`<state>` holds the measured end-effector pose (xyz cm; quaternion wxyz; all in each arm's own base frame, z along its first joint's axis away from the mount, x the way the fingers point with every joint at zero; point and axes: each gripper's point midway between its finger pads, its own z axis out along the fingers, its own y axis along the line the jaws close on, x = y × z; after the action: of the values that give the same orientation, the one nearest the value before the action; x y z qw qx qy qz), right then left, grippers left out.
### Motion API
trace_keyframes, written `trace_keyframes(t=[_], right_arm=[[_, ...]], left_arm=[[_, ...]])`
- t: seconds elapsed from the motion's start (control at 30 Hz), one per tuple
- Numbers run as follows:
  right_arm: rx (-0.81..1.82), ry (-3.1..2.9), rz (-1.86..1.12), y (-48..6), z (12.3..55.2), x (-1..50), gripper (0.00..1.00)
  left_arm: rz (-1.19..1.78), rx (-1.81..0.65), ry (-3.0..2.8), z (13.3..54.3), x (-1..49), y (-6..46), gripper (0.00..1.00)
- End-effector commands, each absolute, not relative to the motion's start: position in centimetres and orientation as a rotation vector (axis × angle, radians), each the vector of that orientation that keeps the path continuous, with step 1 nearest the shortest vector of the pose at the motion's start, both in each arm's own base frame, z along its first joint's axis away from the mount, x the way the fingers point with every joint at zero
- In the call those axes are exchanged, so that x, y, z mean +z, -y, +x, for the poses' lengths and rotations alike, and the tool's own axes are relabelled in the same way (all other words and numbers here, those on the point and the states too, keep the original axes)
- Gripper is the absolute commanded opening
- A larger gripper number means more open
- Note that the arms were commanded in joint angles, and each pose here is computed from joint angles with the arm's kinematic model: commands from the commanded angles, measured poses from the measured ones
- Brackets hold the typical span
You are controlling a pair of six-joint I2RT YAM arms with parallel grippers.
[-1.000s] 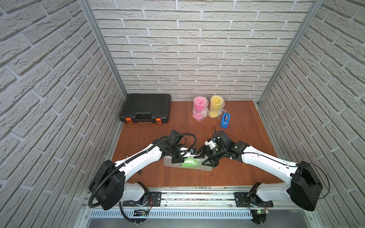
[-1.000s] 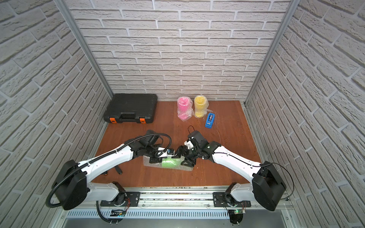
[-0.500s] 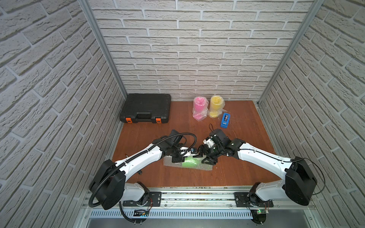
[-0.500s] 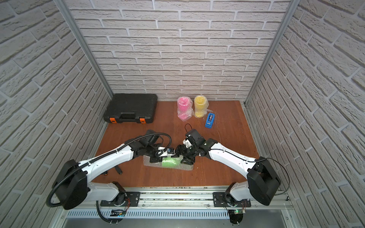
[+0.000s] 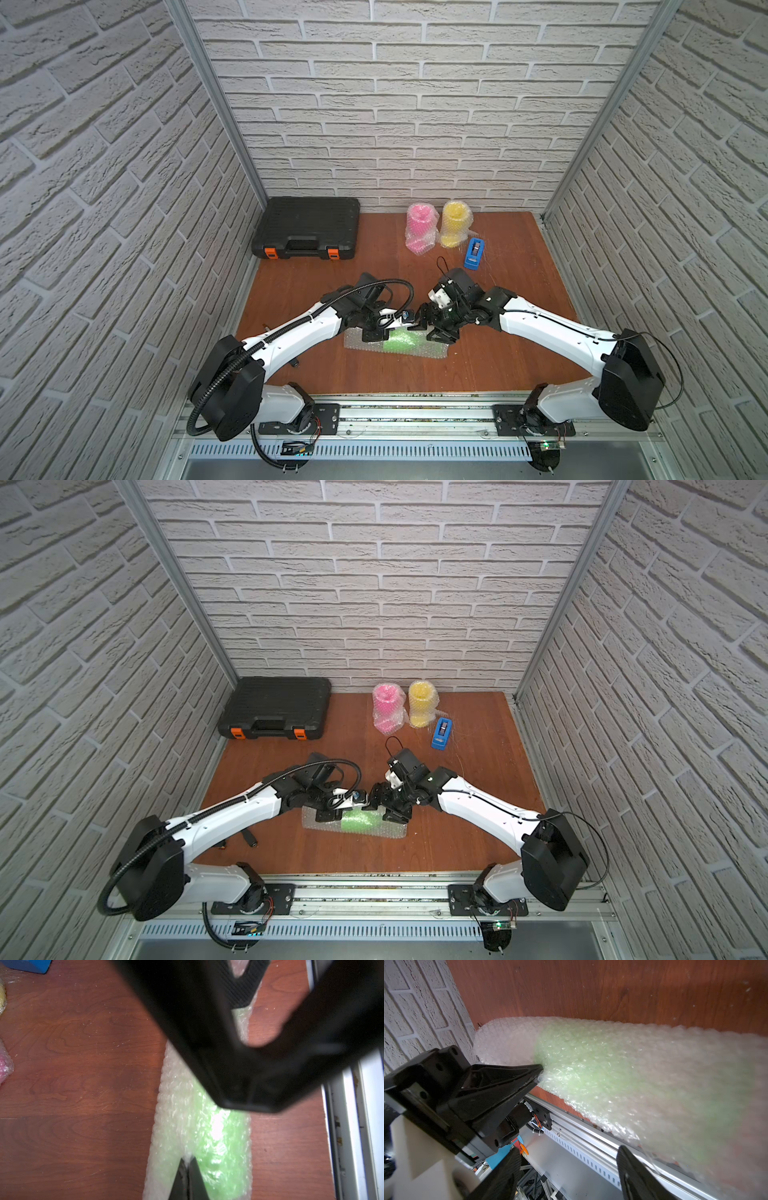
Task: Wrap wine glasses in bubble wrap
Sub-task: Stick the tape on the bubble wrap.
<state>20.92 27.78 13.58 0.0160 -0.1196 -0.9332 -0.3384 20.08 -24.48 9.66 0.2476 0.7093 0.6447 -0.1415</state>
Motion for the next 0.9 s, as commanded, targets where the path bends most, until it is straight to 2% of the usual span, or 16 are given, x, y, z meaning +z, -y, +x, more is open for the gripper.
trace_keyframes(t=[0.0, 0.1, 0.27, 0.53, 0.87], right_arm=[[-1.284, 3.022, -0.407, -28.8, 24.6, 18.0, 0.69], [-1.279, 3.062, -0.444, -28.0, 24.6, 18.3, 0.62], [-1.25, 3.078, -0.44, -28.0, 24.9, 17.4, 0.41], [-1.3, 3.031, -0.412, -28.8, 24.4, 18.3, 0.43], [-1.392, 2.974, -0.514, -27.3, 21.8, 21.2, 0.37]], left_arm=[[2.121, -0.459, -1.803, 16.0, 6.8, 22.6, 0.0], [2.12, -0.466, -1.795, 16.0, 6.8, 22.7, 0.0], [2.124, -0.478, -1.796, 16.0, 6.7, 22.9, 0.0], [2.125, -0.456, -1.803, 16.2, 6.7, 22.7, 0.0], [2.087, -0.431, -1.793, 17.1, 6.7, 23.3, 0.0]])
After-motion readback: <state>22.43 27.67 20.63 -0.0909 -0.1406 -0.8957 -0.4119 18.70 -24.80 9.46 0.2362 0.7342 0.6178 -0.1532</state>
